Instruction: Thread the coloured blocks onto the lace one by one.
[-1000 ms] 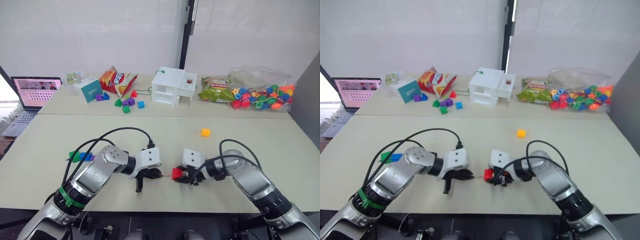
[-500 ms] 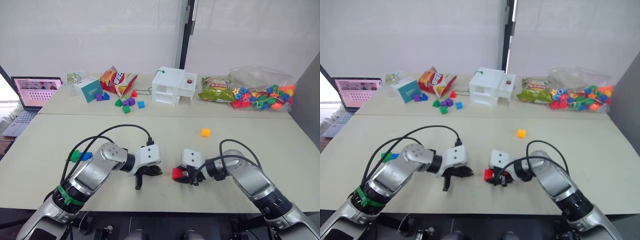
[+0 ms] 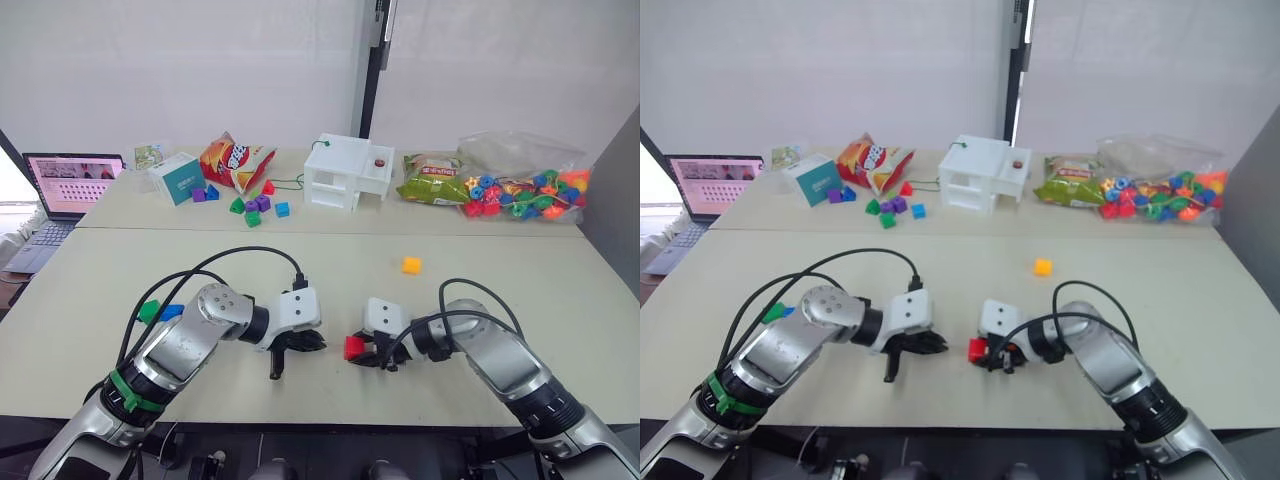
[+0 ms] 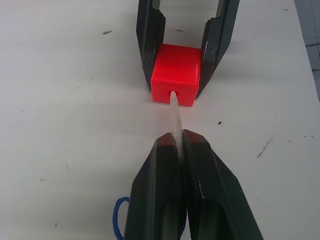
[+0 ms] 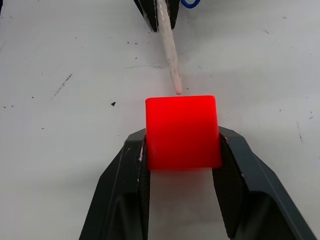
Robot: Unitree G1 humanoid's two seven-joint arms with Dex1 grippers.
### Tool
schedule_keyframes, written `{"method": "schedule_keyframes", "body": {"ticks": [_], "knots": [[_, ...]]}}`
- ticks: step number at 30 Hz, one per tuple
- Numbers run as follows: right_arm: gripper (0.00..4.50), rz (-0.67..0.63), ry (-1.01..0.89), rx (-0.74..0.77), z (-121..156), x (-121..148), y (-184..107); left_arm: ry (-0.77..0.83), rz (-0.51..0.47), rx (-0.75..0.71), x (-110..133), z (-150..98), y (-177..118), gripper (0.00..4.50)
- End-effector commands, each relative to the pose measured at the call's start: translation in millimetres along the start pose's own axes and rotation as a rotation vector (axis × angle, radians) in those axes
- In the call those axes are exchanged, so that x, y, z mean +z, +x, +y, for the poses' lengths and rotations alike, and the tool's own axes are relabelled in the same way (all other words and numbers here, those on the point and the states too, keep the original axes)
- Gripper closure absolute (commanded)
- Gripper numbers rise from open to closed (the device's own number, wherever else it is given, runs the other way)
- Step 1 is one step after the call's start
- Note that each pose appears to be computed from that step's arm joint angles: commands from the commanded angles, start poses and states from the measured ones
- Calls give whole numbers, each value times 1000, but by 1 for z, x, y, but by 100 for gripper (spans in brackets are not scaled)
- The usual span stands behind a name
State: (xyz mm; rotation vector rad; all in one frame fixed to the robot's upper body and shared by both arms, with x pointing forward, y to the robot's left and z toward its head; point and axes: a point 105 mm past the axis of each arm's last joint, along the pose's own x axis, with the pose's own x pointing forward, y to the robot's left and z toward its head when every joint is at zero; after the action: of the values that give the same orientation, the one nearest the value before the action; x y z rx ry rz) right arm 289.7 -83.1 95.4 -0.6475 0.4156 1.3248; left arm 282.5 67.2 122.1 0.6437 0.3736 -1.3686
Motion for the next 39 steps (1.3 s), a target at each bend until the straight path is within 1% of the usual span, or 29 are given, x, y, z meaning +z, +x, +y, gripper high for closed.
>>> {"method": "schedule_keyframes", "body": {"ticks": [1, 5, 10, 17, 22, 24, 31, 39], "knots": [[332, 10, 1, 29, 8, -2, 2, 31, -23, -16, 9, -4, 4, 450], [332, 11, 3, 29, 9, -2, 2, 30, -21, -21, 8, -5, 8, 450], [332, 13, 5, 29, 9, -2, 1, 41, -42, -22, 16, -3, 15, 450], [332, 13, 10, 27, 9, -2, 2, 56, -110, -59, 35, -6, 32, 450], [332, 13, 11, 23, 8, -2, 2, 47, -156, -84, 42, -8, 38, 450], [332, 11, 12, 22, 8, -1, 3, 57, -158, -93, 43, -10, 39, 450], [332, 1, 24, 18, 8, 0, 4, 57, -168, -114, 42, -13, 34, 450], [332, -4, 59, 51, 19, -7, 17, 74, -136, -84, 29, -10, 30, 450]]}}
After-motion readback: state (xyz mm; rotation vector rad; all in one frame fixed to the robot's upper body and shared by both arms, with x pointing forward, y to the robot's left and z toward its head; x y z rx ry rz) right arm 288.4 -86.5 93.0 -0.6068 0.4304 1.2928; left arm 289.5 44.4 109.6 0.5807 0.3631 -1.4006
